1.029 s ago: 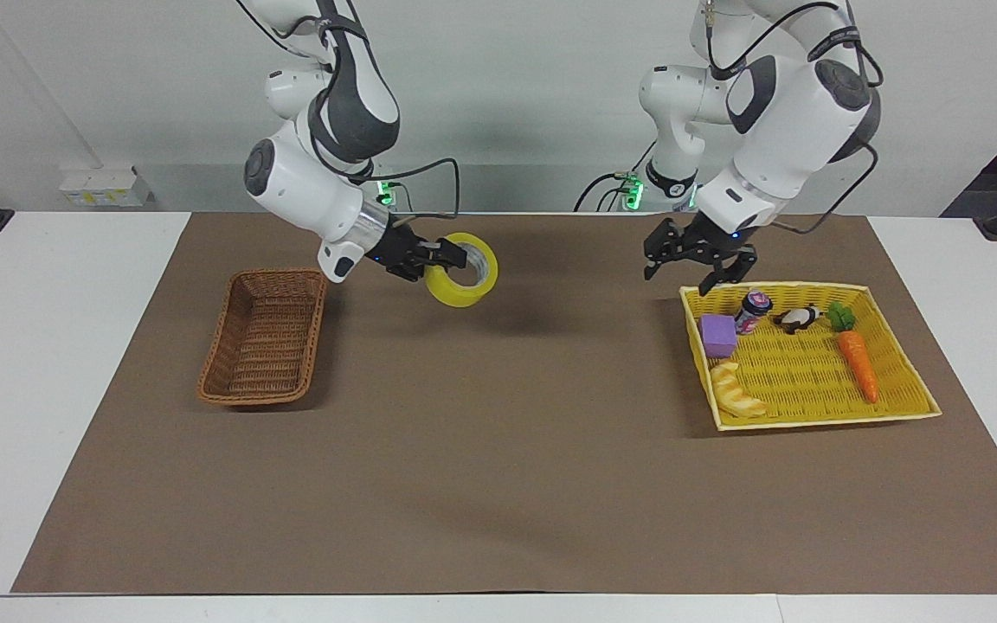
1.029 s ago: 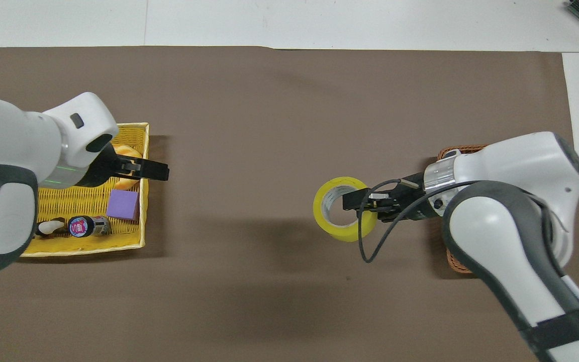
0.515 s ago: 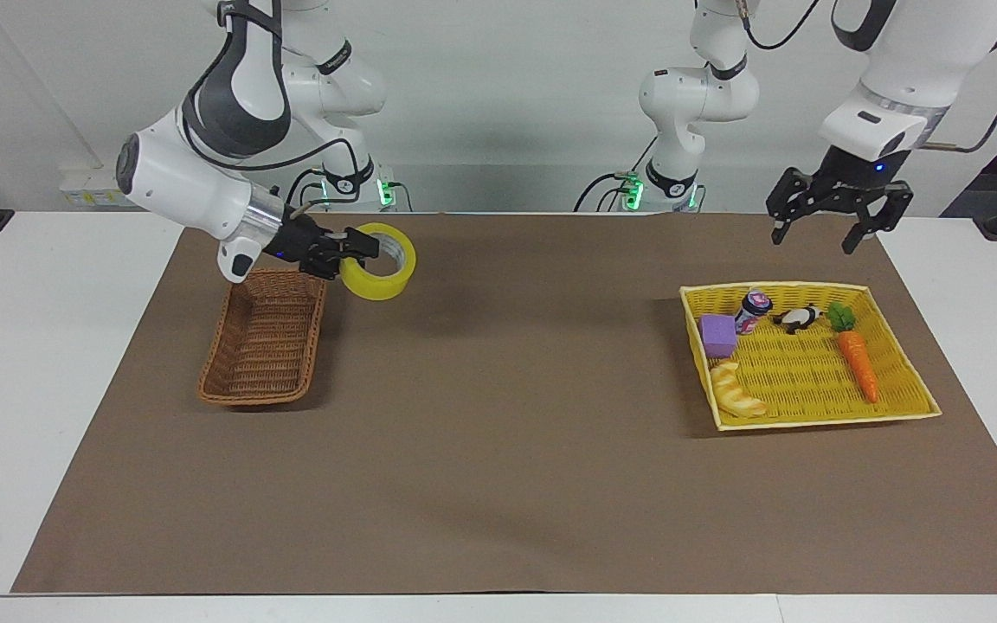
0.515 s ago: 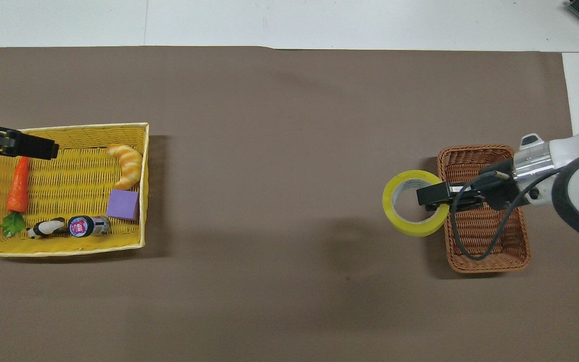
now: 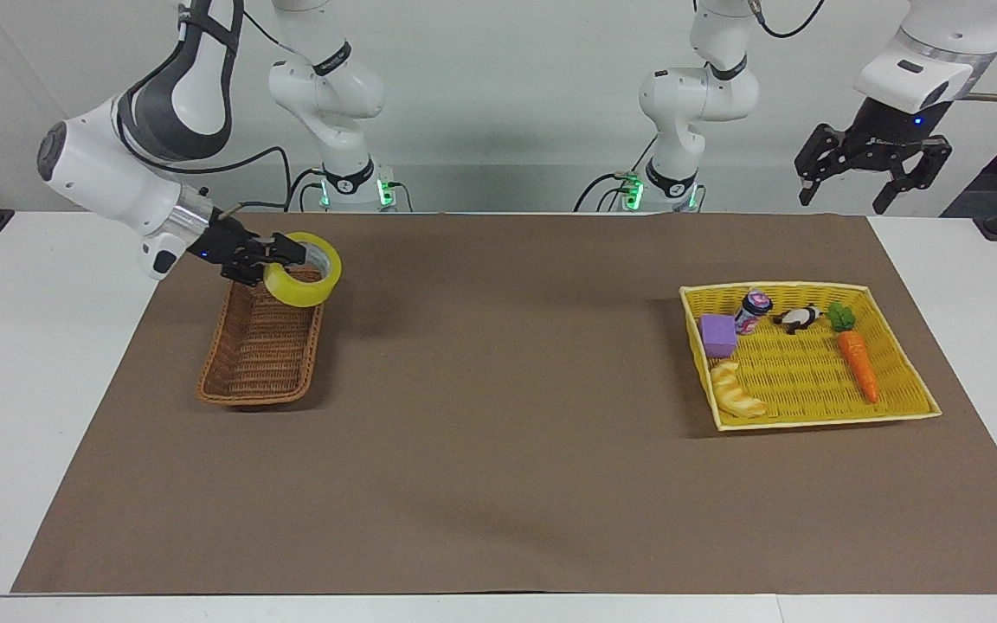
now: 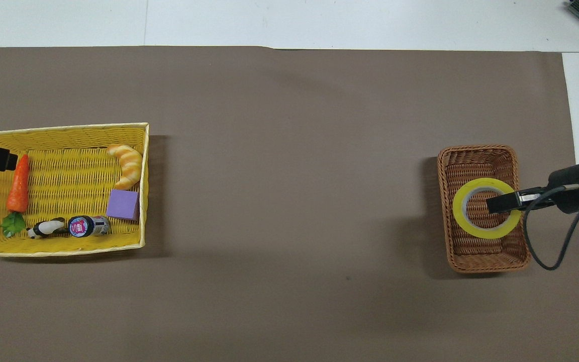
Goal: Move tape to another basket
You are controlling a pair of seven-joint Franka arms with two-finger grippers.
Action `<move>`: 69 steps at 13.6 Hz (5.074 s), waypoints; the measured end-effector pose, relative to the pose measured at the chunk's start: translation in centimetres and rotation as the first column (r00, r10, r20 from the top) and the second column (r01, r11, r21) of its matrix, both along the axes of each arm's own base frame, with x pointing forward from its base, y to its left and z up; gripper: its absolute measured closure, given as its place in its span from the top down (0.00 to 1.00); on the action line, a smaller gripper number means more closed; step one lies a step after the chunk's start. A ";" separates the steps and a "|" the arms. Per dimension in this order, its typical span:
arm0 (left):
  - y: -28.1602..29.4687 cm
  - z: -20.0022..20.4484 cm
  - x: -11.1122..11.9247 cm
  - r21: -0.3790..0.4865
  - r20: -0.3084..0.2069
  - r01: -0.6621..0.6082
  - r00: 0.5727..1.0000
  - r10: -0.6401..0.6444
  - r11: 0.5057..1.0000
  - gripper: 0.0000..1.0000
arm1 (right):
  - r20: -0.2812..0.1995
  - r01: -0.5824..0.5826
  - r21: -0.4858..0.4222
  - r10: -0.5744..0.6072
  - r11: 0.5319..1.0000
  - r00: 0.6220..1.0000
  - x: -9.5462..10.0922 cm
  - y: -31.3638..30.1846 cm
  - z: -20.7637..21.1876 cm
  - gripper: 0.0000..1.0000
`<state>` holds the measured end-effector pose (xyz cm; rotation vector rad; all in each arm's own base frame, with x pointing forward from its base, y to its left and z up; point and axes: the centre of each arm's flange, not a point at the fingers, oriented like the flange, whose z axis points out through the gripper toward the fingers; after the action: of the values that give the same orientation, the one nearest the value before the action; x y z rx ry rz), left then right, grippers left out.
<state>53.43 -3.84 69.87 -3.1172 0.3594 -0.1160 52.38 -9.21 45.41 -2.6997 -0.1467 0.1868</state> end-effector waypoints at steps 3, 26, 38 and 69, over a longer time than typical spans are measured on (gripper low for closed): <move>1.1 0.3 -0.9 0.003 -0.035 -0.018 0.999 0.018 1.000 1.00 | -0.007 -0.119 -0.134 0.119 0.984 0.993 -0.2 -2.0 -0.3 0.00; 2.7 0.4 -1.3 0.003 -0.046 -0.049 0.998 0.049 0.999 1.00 | 0.126 -0.482 -0.379 0.560 0.790 0.819 1.1 -1.2 -11.0 0.17; 2.7 0.4 -1.3 0.003 -0.046 -0.049 0.998 0.049 0.999 1.00 | 0.133 -0.497 -0.383 0.579 0.778 0.804 2.8 -0.2 -6.5 1.00; 2.7 0.4 -1.3 0.003 -0.046 -0.049 0.998 0.049 0.999 1.00 | 0.154 0.121 -0.444 -0.058 0.888 0.986 0.3 8.7 19.1 1.00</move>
<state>52.09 -1.13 70.23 -3.1281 0.2832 -0.0442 52.68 -0.54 64.54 -3.1798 -0.0164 0.0043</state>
